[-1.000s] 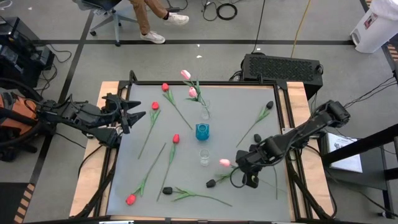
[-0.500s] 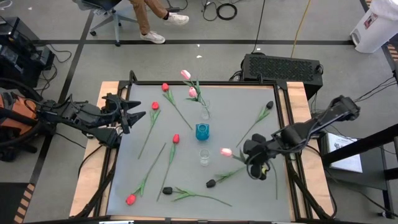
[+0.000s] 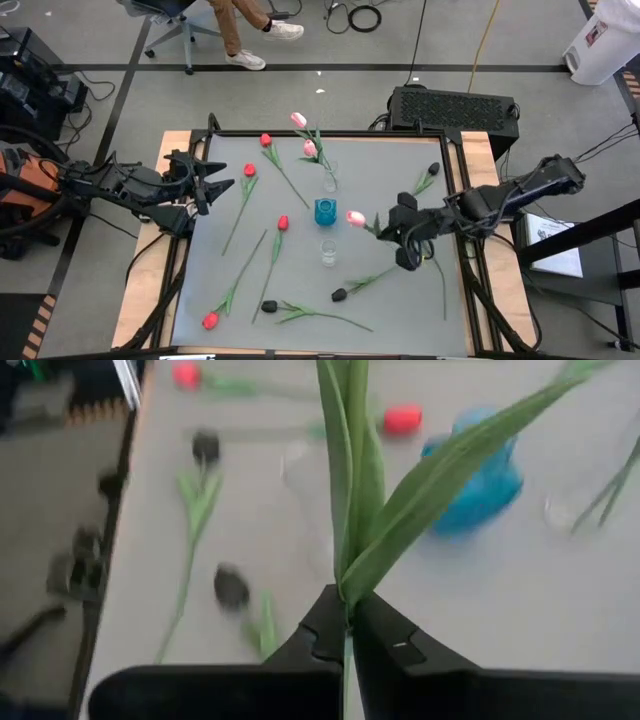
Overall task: Sort flowers into vase by color
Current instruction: Put the pink tulip into the top transparent vase
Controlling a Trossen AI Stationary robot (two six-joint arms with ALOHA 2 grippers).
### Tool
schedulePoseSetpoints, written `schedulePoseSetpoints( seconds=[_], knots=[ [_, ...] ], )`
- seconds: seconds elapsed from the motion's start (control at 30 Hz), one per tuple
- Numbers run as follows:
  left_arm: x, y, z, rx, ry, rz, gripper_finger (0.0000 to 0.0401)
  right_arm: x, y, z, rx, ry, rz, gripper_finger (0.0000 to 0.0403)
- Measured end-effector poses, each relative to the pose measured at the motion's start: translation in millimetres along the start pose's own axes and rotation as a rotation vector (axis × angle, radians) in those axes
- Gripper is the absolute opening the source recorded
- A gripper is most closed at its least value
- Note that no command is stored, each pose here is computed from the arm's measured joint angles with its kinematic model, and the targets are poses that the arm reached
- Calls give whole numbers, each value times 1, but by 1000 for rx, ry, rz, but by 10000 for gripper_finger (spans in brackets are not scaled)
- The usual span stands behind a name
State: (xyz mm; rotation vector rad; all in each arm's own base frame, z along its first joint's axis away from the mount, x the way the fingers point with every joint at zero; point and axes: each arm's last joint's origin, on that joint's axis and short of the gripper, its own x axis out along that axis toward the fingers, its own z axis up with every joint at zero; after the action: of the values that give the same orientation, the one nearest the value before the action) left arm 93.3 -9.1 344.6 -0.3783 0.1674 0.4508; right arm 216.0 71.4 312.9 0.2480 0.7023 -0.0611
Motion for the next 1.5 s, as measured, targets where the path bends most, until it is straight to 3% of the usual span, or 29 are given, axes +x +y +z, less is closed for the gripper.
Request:
schedulePoseSetpoints(
  seconds=[0.4, 1.13, 1.5],
  knots=[
    [0, 0, 0, 0, 0, 0, 319, 2, -33, 43, -6, -298, -61, 0],
    [0, 0, 0, 0, 0, 0, 319, -20, -104, 94, -13, -718, -299, 0],
    [0, 0, 0, 0, 0, 0, 319, -24, -126, 102, -46, -781, -223, 0]
  ],
)
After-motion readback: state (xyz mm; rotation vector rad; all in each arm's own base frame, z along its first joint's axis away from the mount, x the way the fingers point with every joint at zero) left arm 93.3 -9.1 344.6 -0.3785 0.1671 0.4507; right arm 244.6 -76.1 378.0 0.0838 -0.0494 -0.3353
